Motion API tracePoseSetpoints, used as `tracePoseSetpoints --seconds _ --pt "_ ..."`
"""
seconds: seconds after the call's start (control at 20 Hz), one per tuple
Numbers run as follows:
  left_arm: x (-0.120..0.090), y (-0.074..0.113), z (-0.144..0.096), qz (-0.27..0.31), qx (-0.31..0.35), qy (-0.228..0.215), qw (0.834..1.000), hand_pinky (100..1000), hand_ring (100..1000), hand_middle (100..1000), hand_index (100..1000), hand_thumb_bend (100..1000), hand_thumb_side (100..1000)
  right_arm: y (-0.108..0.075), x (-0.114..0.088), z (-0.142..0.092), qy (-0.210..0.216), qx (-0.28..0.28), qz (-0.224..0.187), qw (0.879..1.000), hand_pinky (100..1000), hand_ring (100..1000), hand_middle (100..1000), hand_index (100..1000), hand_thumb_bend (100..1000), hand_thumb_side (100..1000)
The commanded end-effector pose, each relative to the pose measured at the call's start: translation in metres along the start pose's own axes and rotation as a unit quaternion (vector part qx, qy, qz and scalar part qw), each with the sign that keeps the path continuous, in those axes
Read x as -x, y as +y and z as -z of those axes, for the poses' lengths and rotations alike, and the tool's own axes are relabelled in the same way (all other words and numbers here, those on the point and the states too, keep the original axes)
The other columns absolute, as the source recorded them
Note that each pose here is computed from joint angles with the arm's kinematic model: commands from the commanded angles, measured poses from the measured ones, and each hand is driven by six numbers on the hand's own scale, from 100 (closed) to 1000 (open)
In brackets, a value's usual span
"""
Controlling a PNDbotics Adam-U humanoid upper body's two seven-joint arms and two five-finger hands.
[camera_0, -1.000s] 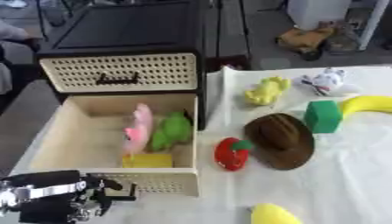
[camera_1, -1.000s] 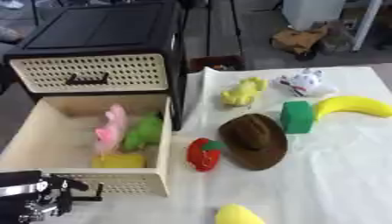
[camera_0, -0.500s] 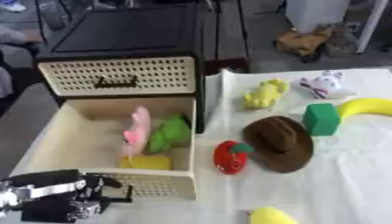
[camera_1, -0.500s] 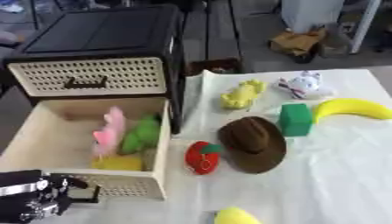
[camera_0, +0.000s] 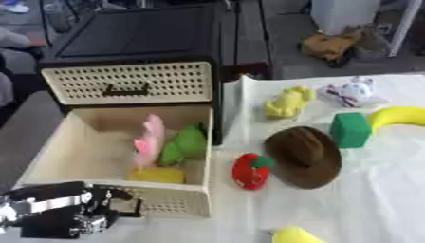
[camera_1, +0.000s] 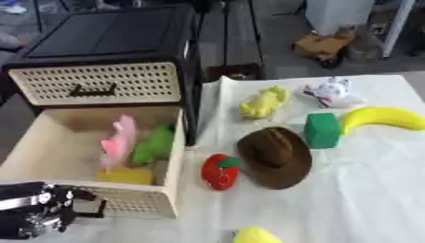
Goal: Pick up objects from table and place into drawer.
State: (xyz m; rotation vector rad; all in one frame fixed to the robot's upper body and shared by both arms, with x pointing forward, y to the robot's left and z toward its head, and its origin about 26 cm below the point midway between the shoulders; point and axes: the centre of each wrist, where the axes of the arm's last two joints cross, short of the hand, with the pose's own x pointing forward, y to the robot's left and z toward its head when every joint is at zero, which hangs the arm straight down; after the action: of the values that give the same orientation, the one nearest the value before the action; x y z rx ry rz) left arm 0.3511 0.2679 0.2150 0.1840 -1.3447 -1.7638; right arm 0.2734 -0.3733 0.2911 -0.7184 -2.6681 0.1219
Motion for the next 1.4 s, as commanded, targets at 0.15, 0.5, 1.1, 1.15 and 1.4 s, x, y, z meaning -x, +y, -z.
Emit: tracePoseSetpoints --seconds 0.15,0.5,1.1,1.15,1.4 --pt "-0.015 0.010 -0.001 0.016 0.025 -0.028 0.999 171 339 859 1000 100 1000 -0.002 -0.007 0.008 -0.016 0.000 -0.005 1.000 681 684 538 708 427 1000" --pt "-0.025 0.016 -0.001 0.026 0.030 -0.048 0.998 167 338 876 1000 100 1000 -0.001 -0.007 0.008 -0.012 0.000 -0.001 1.000 682 683 536 706 427 1000" --pt "-0.016 0.021 0.006 0.029 -0.012 -0.066 0.997 153 332 913 1000 100 982 0.000 -0.006 0.006 -0.006 -0.004 -0.002 1.000 683 683 533 705 426 1000" --pt "-0.015 0.021 0.006 0.031 -0.016 -0.067 0.997 160 341 918 1000 100 980 0.000 -0.006 0.006 -0.005 -0.005 -0.002 1.000 684 683 533 705 426 1000" --pt "-0.013 0.023 0.009 0.037 -0.032 -0.079 0.996 156 347 907 1000 100 967 0.000 -0.006 0.006 -0.003 -0.004 -0.003 1.000 684 683 532 704 426 1000"
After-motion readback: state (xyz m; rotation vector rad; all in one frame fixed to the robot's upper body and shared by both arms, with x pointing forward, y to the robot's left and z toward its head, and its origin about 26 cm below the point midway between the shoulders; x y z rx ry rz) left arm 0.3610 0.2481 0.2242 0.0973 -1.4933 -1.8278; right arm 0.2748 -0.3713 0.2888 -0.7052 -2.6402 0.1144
